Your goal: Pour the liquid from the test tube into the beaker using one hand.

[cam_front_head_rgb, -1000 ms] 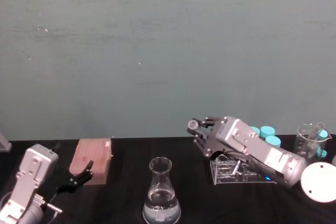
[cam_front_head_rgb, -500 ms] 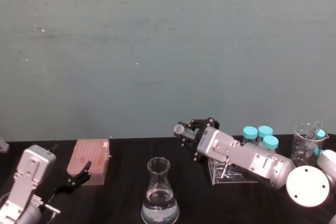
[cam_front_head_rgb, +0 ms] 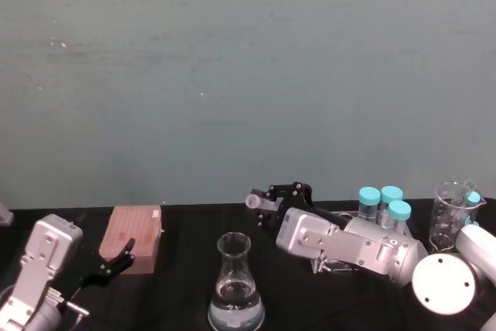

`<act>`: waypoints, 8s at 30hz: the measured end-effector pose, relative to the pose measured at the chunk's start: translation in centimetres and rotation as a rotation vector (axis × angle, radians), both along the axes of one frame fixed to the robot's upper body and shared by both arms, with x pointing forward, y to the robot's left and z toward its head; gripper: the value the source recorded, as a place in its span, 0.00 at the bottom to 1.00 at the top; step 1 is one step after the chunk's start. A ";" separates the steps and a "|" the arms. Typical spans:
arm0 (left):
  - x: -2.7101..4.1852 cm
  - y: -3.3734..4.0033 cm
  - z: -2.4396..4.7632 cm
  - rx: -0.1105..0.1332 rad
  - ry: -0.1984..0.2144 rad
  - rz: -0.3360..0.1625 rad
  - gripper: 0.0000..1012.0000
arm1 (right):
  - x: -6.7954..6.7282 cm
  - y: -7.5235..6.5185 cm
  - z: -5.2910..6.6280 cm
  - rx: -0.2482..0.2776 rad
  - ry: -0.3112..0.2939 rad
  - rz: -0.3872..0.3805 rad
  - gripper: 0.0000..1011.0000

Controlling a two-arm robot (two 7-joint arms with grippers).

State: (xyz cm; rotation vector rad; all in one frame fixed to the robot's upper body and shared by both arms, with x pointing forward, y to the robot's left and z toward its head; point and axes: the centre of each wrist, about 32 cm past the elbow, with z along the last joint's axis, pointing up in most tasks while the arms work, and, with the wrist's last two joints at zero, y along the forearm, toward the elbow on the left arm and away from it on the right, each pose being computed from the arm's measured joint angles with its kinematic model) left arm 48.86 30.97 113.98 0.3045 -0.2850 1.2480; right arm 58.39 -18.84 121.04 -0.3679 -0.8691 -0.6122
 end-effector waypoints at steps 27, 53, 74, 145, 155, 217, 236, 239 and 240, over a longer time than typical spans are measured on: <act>0.00 0.00 0.00 0.000 0.000 0.000 0.99 | 0.1 0.7 -1.0 -0.130 -0.163 0.011 0.20; 0.00 0.00 0.00 0.000 0.000 0.000 0.99 | 0.4 1.1 -1.7 -0.214 -0.305 0.046 0.20; 0.00 0.00 0.00 0.000 0.000 0.000 0.99 | 0.1 0.7 -2.3 -0.272 -0.403 0.077 0.20; 0.00 0.00 0.00 0.000 0.000 0.000 0.99 | 1.1 0.3 -2.3 -0.427 -0.640 0.119 0.20; 0.00 0.00 0.00 0.000 0.000 0.000 0.99 | 1.4 0.2 -2.0 -0.447 -0.663 0.122 0.20; 0.00 0.00 0.00 0.000 0.000 0.000 0.99 | 3.8 -8.0 2.1 0.380 0.589 -0.168 0.20; 0.00 0.00 0.00 0.000 0.000 0.000 0.99 | 4.4 -8.0 0.4 0.333 0.588 -0.192 0.20; 0.00 0.00 0.00 0.000 0.000 0.000 0.99 | 4.6 -8.0 0.1 0.323 0.585 -0.199 0.20; 0.00 0.00 0.00 0.000 0.000 0.000 0.99 | 4.6 -8.0 0.0 0.321 0.585 -0.201 0.20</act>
